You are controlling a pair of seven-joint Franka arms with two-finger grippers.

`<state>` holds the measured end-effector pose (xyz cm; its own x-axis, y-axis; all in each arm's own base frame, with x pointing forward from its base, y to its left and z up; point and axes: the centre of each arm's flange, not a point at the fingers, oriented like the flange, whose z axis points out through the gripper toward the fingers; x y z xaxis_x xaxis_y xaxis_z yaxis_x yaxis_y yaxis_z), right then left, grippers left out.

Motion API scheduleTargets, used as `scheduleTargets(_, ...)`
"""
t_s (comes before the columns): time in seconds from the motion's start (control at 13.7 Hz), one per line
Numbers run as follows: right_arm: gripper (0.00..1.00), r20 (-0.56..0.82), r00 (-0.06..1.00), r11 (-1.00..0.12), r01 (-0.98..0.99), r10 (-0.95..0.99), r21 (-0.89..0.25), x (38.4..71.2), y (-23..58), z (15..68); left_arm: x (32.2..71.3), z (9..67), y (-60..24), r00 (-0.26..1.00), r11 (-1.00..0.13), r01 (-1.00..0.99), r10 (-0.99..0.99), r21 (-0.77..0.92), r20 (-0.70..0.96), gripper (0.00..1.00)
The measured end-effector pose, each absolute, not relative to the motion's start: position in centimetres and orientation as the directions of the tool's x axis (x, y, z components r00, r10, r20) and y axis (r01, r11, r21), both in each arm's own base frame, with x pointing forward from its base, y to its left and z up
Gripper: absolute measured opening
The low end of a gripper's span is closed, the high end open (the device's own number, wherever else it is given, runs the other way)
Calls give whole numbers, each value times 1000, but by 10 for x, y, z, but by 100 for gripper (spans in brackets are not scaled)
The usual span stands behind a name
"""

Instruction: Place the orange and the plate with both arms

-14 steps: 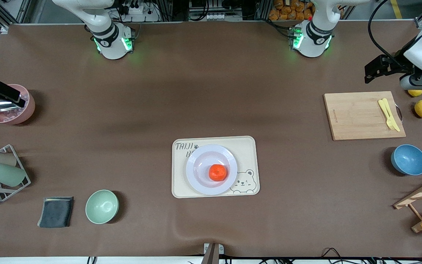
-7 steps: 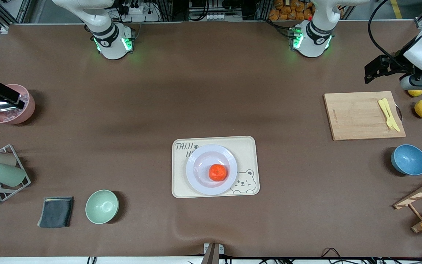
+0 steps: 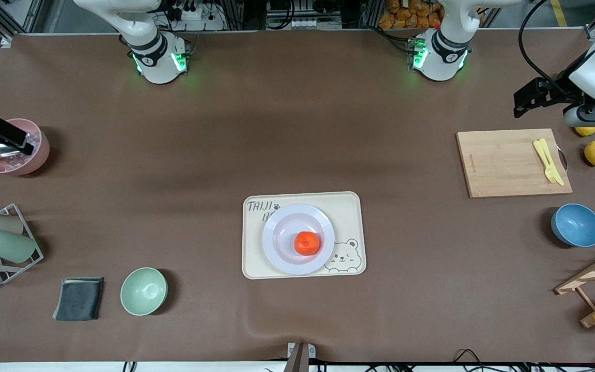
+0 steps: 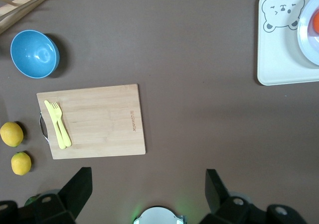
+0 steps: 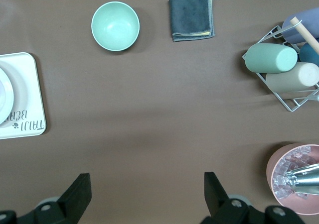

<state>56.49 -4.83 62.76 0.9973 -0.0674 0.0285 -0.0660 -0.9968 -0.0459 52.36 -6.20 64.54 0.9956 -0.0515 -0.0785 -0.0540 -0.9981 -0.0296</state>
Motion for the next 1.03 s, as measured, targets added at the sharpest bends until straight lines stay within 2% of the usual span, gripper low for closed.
scheduleTargets(1.03,100,34,997,-997,-67,-68,-46,565,-49,628,510,655,-40,999,-1000,-8,-7,-30,-33,100)
